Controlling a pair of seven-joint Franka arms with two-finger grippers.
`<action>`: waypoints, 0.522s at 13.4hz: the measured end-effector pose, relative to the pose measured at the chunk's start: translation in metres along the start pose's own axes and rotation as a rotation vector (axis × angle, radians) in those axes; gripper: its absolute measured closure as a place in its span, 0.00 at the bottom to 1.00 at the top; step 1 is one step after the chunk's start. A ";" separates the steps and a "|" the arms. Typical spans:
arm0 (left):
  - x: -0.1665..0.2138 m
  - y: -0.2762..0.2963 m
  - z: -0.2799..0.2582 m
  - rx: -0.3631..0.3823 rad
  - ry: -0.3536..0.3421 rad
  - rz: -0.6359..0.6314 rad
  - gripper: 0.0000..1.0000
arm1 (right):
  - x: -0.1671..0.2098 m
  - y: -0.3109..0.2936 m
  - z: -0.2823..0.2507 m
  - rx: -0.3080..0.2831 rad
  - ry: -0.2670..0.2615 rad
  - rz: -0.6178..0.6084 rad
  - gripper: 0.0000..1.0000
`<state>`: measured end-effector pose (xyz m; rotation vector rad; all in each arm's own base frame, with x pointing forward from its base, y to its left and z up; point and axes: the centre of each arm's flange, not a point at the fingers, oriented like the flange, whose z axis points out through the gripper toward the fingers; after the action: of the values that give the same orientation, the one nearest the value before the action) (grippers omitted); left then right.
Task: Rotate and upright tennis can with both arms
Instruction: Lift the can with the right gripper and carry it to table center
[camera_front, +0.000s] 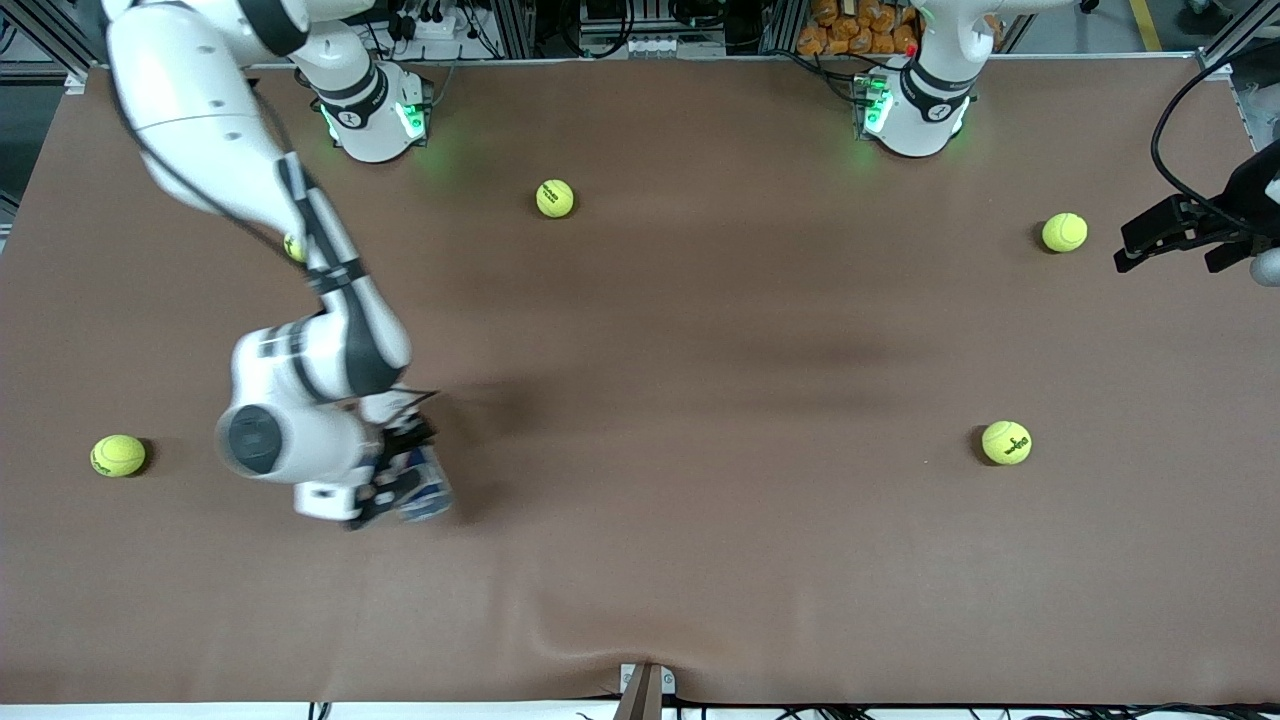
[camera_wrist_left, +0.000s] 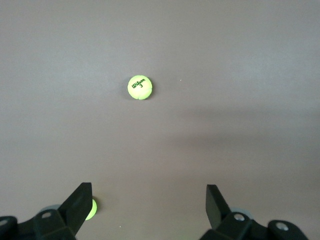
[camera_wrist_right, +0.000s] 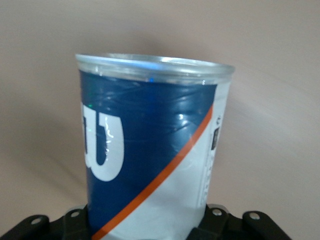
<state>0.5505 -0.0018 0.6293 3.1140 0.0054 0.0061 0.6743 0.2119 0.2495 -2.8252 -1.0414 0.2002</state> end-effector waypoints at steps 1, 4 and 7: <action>0.000 0.000 0.000 0.000 -0.001 0.000 0.00 | 0.014 -0.033 0.004 -0.002 0.000 -0.059 0.32; 0.002 0.000 0.003 -0.001 -0.006 0.000 0.00 | 0.050 -0.134 0.012 -0.045 0.029 -0.228 0.30; 0.003 0.000 0.006 -0.002 -0.011 0.000 0.00 | 0.069 -0.225 0.020 -0.191 0.021 -0.447 0.29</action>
<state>0.5537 -0.0021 0.6232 3.1121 0.0056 -0.0111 0.5803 0.4279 0.2603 -2.6470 -1.7279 0.0258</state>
